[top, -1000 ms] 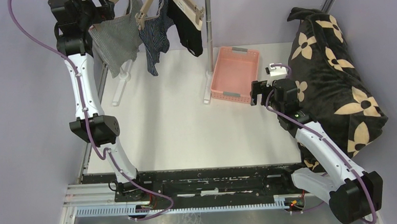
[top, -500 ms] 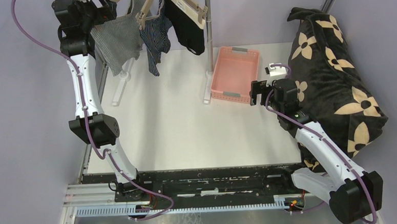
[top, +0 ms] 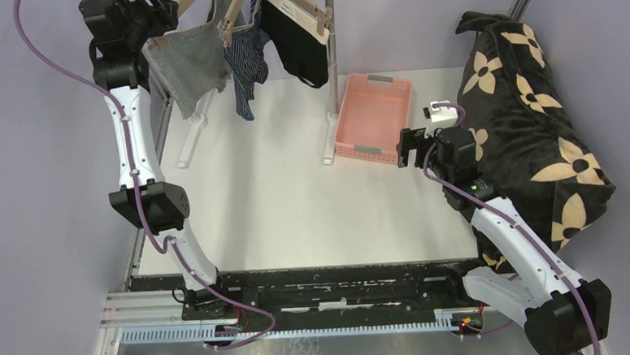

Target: Remove the underwear clipped to the hanger

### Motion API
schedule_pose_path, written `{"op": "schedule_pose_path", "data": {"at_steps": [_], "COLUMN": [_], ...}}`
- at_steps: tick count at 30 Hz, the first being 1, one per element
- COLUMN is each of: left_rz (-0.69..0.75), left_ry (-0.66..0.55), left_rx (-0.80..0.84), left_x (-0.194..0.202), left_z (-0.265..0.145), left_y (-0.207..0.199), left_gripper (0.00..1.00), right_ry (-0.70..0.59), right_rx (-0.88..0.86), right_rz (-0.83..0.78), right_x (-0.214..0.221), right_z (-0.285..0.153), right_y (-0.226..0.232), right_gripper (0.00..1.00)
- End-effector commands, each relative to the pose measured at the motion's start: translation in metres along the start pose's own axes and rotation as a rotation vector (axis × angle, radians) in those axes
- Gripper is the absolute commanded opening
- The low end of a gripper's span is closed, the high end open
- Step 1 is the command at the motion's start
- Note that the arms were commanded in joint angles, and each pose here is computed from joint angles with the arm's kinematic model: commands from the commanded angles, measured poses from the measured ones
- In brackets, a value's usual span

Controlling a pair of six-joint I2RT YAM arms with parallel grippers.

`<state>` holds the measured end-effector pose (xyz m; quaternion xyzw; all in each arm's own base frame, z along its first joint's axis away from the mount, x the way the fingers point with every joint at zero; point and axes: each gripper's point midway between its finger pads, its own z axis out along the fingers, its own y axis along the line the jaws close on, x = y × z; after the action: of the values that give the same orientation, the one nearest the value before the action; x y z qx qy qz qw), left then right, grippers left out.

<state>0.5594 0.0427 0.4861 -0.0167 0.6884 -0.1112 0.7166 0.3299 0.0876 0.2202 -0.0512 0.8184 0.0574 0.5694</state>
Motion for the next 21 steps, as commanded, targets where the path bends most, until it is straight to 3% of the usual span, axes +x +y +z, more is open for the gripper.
{"op": "schedule_pose_path", "data": {"at_steps": [1,3,9,12,17,21], "left_rz": [0.095,0.117,0.15,0.165,0.18,0.175], "left_ry": [-0.042,-0.028,0.02,0.022,0.007,-0.01], "left_rx": [-0.013,-0.022,-0.046,-0.053,-0.065,-0.064], "left_x": [-0.031,-0.028,-0.016,-0.016,-0.02,-0.023], "left_z": [-0.02,-0.022,-0.024,-0.025,-0.024,-0.021], "left_y": [-0.007,-0.004,0.002,0.004,0.006,0.006], "left_gripper": [0.55,0.49,0.68,0.69,0.5,0.17], "right_ry": [-0.064,-0.066,-0.085,-0.092,-0.083,-0.084], "right_rx": [-0.036,-0.044,-0.056,-0.053,-0.052,-0.06], "right_rz": [0.003,0.003,0.006,0.007,0.008,0.011], "right_x": [-0.019,-0.02,-0.026,-0.027,-0.023,-0.023], "right_z": [0.0,0.001,-0.003,-0.004,-0.001,-0.001], "right_y": [0.008,0.01,0.012,0.011,0.012,0.014], "right_gripper": [1.0,1.0,1.0,1.0,1.0,1.0]}}
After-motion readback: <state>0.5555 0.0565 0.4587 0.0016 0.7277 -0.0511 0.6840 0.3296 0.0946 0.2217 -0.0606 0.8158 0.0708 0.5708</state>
